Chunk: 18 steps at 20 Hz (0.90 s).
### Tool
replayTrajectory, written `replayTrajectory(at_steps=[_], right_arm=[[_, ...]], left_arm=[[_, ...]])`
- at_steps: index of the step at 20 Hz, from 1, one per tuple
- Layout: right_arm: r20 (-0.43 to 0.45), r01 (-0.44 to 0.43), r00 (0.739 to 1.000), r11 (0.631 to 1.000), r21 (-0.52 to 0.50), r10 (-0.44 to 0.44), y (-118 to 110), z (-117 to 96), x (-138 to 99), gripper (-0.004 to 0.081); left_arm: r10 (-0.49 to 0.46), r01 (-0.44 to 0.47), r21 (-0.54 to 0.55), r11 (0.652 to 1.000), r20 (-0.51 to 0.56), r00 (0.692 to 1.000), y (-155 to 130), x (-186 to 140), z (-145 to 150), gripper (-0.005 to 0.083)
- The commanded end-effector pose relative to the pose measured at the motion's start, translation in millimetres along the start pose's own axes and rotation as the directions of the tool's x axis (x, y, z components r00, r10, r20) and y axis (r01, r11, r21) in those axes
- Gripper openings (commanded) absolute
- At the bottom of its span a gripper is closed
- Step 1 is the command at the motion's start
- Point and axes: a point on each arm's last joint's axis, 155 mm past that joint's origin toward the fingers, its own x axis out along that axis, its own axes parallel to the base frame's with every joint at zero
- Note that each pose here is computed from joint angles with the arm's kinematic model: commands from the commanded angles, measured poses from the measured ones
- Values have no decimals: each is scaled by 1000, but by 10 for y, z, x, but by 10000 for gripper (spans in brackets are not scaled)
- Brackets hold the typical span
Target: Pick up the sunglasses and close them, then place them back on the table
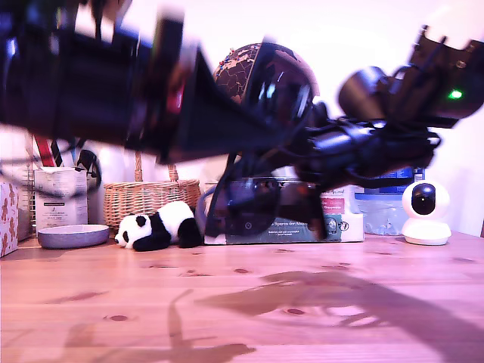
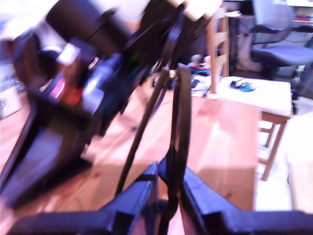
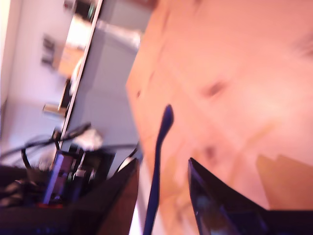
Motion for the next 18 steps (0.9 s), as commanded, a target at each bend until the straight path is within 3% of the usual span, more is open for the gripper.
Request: replayTrajectory(at_steps=[1,8,14,18], right_arm=[[9,-9,1000,1000,-8,9,29,48,-53,280],[14,-11,1000,1000,-20,11,25,64,-54,257],[-6,2,1000,1000,16,-2,-130,-18,34,257],[-22,-29,999,999,-26,28,-25,-43,162,257]], left_arm=[[-19,19,3,1000,8,1000,-17,14,-68,-19],[-93,93,-5,996,49,994,-112,84,-118,-19],[-110,112,-20,994,73,991,-145,77,-57,-19],[-116,118,-23,993,74,990,-155,76,-52,-19]])
